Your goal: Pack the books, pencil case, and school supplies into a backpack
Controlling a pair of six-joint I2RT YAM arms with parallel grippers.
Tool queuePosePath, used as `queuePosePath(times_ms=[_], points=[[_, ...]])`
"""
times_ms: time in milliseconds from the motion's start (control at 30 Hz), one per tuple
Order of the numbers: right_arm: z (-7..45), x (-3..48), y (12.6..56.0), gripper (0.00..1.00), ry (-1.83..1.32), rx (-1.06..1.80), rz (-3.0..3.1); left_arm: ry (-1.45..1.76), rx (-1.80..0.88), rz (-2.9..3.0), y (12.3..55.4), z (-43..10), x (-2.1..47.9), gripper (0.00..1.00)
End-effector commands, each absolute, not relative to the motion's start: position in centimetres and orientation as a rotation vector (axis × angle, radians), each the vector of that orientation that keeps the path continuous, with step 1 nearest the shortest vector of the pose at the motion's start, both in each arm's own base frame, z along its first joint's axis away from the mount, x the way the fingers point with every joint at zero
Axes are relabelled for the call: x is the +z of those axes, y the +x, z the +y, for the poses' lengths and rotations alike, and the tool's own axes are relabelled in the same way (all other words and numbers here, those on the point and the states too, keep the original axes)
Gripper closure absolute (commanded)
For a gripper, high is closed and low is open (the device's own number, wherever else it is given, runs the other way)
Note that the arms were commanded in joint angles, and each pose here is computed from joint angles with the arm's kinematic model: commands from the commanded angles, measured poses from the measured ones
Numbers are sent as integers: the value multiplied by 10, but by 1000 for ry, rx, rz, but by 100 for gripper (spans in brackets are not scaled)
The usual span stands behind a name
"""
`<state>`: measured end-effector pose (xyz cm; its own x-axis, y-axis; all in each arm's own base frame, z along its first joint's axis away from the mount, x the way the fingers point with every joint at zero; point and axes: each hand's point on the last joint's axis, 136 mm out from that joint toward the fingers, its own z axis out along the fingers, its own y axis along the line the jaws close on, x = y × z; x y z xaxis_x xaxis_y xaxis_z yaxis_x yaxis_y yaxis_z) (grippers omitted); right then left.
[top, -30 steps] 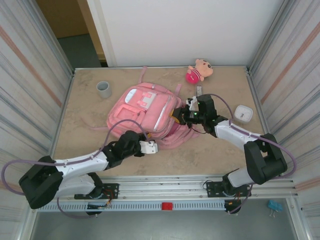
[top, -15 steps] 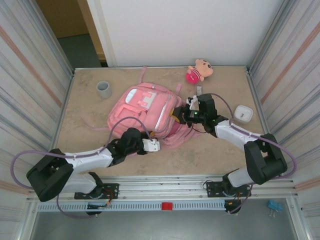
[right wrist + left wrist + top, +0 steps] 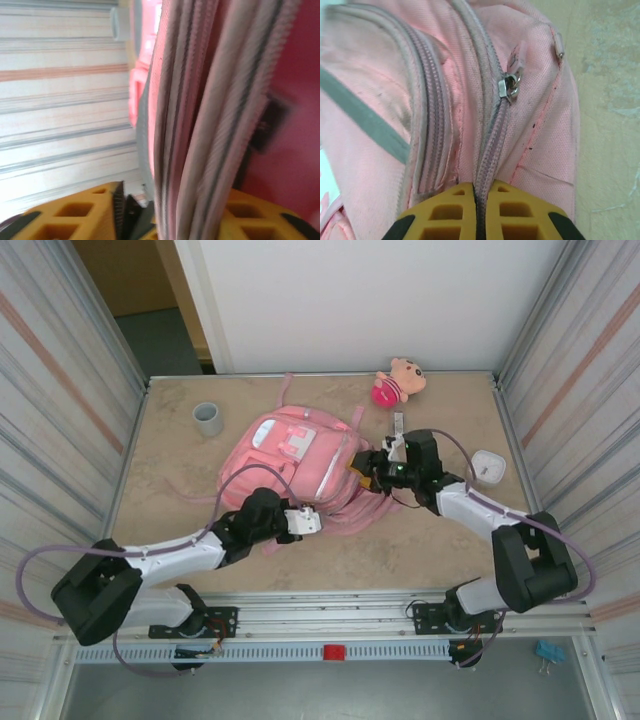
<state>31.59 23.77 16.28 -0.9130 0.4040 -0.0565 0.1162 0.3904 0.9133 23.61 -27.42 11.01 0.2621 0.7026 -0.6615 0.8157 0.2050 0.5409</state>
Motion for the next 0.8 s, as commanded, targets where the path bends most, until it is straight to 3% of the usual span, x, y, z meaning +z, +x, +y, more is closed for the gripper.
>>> queuePosePath(times_ms=[0, 100, 233, 467, 767], points=[[215, 169, 301, 51, 332, 1303, 2413, 1415, -290, 1520, 233, -280, 141, 100], [191, 173, 281, 50, 236, 1050, 2453, 1386, -417, 1566, 228, -278, 148, 100], [184, 186, 252, 50, 77, 919, 2409, 1383, -482, 1604, 226, -276, 149, 100], [242, 193, 214, 48, -367, 972, 2385, 1372, -564, 1631, 222, -277, 156, 100], [289, 168, 225, 39, -648, 909, 2433, 1337, -614, 1616, 222, -275, 164, 100]])
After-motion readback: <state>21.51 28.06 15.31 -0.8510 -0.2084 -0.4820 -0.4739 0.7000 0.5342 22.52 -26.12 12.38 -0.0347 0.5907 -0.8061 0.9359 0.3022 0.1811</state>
